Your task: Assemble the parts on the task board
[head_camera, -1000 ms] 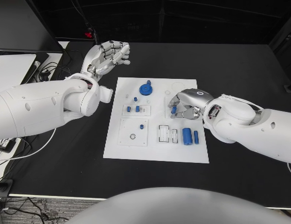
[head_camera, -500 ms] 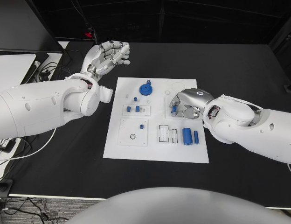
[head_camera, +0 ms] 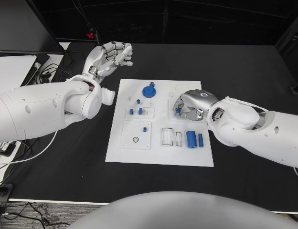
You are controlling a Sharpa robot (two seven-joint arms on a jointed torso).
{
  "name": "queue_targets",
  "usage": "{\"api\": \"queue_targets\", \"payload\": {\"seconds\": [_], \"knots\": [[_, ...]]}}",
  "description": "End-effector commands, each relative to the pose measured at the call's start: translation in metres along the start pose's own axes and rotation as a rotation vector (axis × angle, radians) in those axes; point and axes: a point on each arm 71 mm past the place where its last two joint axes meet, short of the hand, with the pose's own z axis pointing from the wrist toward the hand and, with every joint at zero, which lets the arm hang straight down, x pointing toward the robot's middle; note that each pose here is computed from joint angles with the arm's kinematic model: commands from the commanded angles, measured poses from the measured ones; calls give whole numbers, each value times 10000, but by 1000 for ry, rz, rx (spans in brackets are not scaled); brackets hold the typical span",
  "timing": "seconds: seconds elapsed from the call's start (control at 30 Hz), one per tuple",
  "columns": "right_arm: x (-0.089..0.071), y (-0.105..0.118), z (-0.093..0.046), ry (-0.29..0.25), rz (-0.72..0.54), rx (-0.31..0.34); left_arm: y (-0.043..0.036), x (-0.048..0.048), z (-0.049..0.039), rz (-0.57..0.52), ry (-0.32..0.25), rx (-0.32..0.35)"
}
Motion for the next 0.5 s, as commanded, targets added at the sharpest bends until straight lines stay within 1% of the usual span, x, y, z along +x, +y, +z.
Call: {"api": "queue_targets", "payload": {"seconds": [0.03, 0.5], "knots": [[-33, 5, 4, -37, -24, 2, -40, 3, 7, -5, 3, 44], [-99, 11, -40, -114, -10, -17, -41, -13, 0, -1, -3, 45]]}}
